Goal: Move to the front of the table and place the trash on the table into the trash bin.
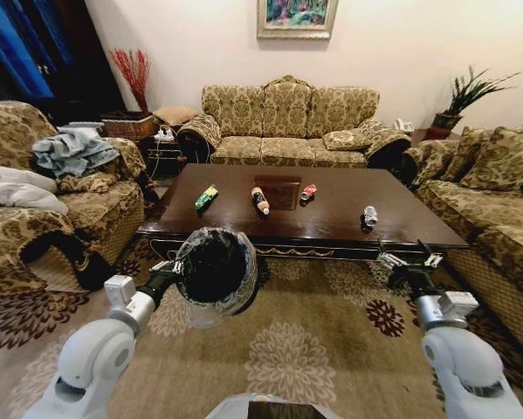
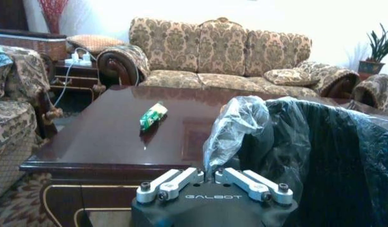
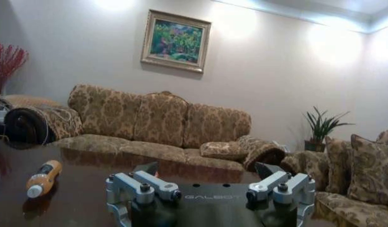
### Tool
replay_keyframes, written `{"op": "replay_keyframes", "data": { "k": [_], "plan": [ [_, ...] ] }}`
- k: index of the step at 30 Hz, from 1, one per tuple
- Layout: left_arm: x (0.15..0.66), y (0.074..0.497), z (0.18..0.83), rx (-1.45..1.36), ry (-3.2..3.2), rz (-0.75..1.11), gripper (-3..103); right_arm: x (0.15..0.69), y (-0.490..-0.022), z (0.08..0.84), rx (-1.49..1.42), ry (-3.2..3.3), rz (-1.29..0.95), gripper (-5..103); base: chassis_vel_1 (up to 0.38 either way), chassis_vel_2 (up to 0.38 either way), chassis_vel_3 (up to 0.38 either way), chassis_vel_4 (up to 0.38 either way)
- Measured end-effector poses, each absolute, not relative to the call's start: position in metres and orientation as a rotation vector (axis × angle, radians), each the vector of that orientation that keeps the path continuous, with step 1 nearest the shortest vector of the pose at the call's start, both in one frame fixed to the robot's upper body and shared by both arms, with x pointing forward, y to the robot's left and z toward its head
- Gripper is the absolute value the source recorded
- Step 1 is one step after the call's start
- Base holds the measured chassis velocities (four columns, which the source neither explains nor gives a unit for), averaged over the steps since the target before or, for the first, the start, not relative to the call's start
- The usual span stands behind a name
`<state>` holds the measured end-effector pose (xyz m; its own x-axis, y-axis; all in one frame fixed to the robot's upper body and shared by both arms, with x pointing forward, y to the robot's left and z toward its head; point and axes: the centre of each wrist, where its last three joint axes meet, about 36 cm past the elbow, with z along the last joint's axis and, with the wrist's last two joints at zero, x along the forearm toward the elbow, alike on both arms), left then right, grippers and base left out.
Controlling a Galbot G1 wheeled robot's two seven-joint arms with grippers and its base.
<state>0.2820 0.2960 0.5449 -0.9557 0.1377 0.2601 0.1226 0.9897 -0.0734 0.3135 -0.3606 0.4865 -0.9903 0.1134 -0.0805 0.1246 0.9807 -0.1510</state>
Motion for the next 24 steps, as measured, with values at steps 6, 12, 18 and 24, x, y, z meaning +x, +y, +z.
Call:
{"op": "replay_keyframes", "data": {
  "k": [6,12,18,24],
  "plan": [
    [0.284,0.296,0.543,-0.174,-2.915,0.088,3,0.310,-0.354,0.485,0.175,3.059,-0.266,100,0.000,0.000,0.000,0.000],
    [0.287,0.296,0.544,-0.186,-2.924,0.079,3,0.308,-0.350,0.491,0.183,3.046,-0.268,100,0.000,0.000,0.000,0.000],
    [0.282,0.297,0.541,-0.180,-2.902,0.073,3,0.305,-0.352,0.487,0.207,3.037,-0.232,100,0.000,0.000,0.000,0.000],
    [0.279,0.299,0.543,-0.168,-2.902,0.065,3,0.310,-0.357,0.474,0.195,3.044,-0.217,100,0.000,0.000,0.000,0.000]
  ]
}}
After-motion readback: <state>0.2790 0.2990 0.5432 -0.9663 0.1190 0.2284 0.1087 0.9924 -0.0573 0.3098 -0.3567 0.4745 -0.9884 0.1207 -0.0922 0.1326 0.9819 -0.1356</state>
